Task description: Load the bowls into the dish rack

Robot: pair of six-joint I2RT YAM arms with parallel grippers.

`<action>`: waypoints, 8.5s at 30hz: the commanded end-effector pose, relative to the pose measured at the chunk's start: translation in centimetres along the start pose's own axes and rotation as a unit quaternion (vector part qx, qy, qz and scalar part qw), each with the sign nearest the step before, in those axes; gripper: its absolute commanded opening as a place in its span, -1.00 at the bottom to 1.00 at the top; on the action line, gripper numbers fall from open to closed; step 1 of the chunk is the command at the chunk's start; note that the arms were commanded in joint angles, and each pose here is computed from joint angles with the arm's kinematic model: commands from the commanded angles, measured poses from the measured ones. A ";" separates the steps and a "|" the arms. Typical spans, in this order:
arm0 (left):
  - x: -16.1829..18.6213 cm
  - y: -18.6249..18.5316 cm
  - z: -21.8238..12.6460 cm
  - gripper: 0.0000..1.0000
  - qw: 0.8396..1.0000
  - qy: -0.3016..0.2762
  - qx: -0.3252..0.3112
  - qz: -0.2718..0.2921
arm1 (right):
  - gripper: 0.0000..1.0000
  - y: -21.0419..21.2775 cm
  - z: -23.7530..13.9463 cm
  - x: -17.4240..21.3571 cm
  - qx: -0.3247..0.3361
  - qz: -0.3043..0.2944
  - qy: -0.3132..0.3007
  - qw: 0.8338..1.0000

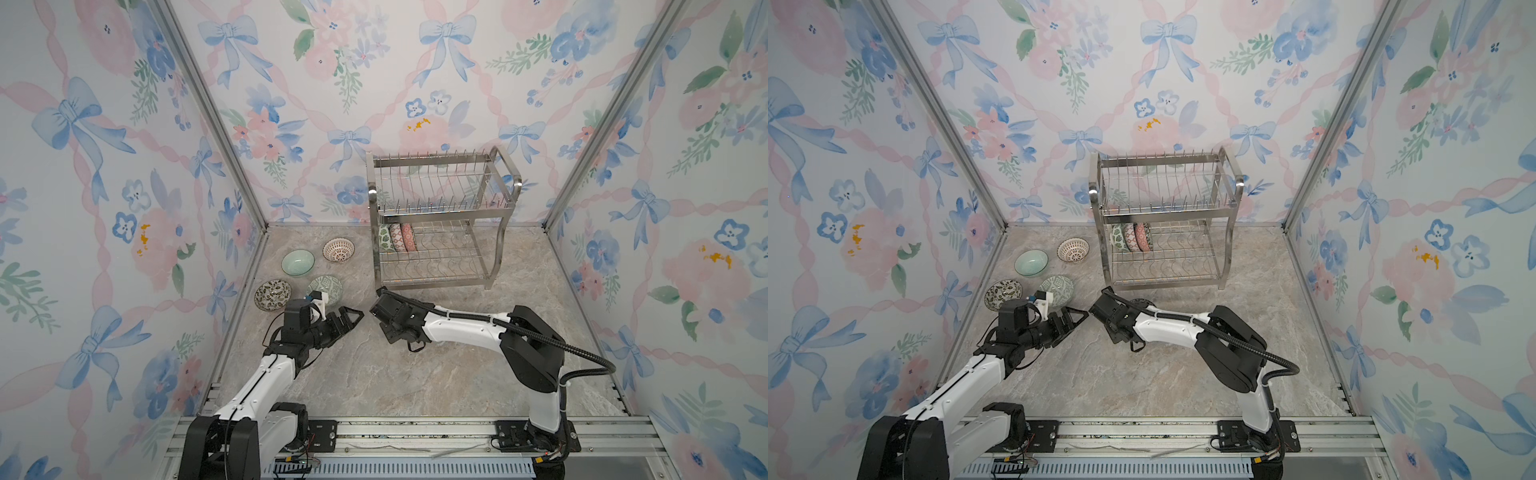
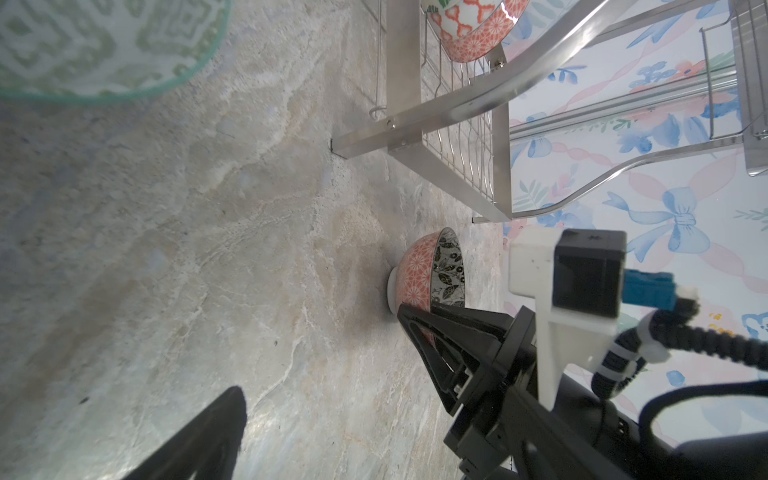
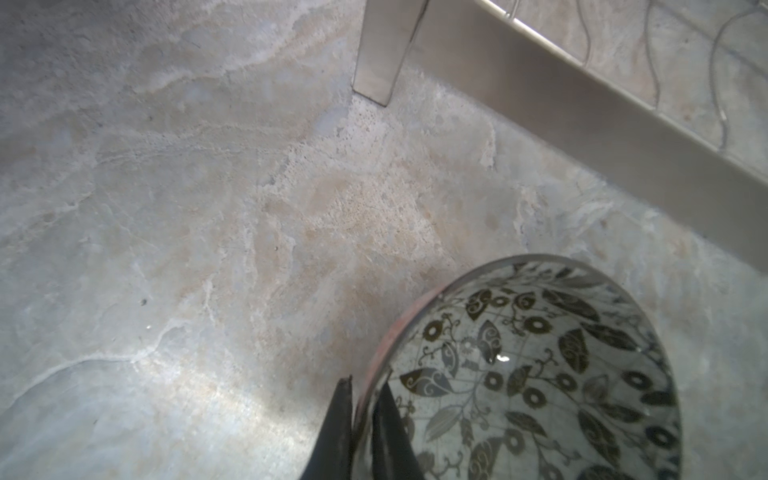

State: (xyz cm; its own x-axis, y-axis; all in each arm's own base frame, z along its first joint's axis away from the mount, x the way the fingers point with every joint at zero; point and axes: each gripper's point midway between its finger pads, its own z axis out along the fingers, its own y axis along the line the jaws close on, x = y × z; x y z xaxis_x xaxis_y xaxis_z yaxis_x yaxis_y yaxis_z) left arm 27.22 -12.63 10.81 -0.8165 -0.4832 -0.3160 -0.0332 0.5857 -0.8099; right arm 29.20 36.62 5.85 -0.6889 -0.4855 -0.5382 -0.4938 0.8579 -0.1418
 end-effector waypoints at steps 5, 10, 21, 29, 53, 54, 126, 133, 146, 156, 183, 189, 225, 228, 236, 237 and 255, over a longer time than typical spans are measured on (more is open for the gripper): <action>0.0 -1.0 -0.1 0.96 1.000 0.002 0.026 0.001 | -1.00 0.1 -1.7 -0.5 -0.021 -0.007 -0.007 1.000; -0.7 -3.3 0.0 0.96 0.999 0.008 0.043 0.026 | -1.00 0.0 -5.2 -2.3 -0.065 -0.001 -0.066 0.996; -1.8 -9.9 2.9 0.96 0.992 0.037 0.062 0.100 | -1.00 -9.9 -13.4 -5.6 -0.161 0.143 -0.278 0.936; -2.0 -14.7 5.1 0.96 0.981 0.049 0.076 0.170 | -1.00 -17.6 -13.9 -8.5 -0.181 0.224 -0.361 0.887; -2.4 -18.5 9.2 0.96 0.967 0.044 0.058 0.244 | -1.00 -23.9 -4.8 -19.2 -0.226 0.297 -0.433 0.820; -2.3 -18.2 9.4 0.96 0.967 0.044 0.054 0.246 | -1.00 -24.0 -4.5 -19.5 -0.226 0.298 -0.434 0.820; -3.4 -17.3 12.3 0.96 0.933 -0.053 -0.078 0.346 | -1.00 -23.6 5.7 -24.9 -0.352 0.357 -0.401 0.766; -3.6 -17.6 12.0 0.96 0.932 -0.058 -0.080 0.349 | -1.00 -24.4 5.5 -24.2 -0.356 0.360 -0.387 0.770; -3.9 -17.7 11.6 0.96 0.931 -0.062 -0.083 0.351 | -1.00 -23.7 5.8 -23.7 -0.405 0.350 -0.338 0.774; -4.0 -17.8 11.5 0.96 0.930 -0.063 -0.083 0.351 | -1.00 -22.8 5.6 -23.9 -0.443 0.349 -0.325 0.759; -4.2 -17.9 11.1 0.96 0.931 -0.067 -0.082 0.350 | -0.99 -23.0 7.7 -22.6 -0.394 0.349 -0.284 0.802; -4.2 -17.8 11.1 0.96 0.931 -0.066 -0.081 0.350 | -0.96 -22.8 7.7 -22.4 -0.381 0.338 -0.277 0.815; -4.5 -17.9 10.8 0.96 0.933 -0.069 -0.079 0.346 | -0.58 -21.9 7.3 -22.4 -0.365 0.308 -0.264 0.838; -4.5 -18.0 10.8 0.96 0.932 -0.069 -0.079 0.346 | -0.56 -21.9 7.2 -22.4 -0.365 0.308 -0.264 0.838; -4.6 -18.0 10.7 0.96 0.932 -0.070 -0.079 0.346 | -0.49 -22.2 6.8 -22.4 -0.364 0.308 -0.269 0.837; -4.6 -17.9 10.7 0.96 0.932 -0.070 -0.079 0.345 | -0.48 -22.1 6.7 -22.5 -0.364 0.307 -0.269 0.837; -5.0 -18.1 10.4 0.96 0.932 -0.076 -0.079 0.344 | -0.30 -22.5 5.8 -22.1 -0.363 0.308 -0.277 0.835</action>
State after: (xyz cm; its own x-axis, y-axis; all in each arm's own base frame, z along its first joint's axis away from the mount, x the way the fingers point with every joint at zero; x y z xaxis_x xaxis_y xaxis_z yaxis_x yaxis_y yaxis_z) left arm 38.09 -28.16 21.04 -0.6028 -0.0409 -0.7968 0.3661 0.8731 -0.3218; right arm 59.14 29.16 13.37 -0.7038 0.3307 -0.6288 -0.4337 0.5011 0.7489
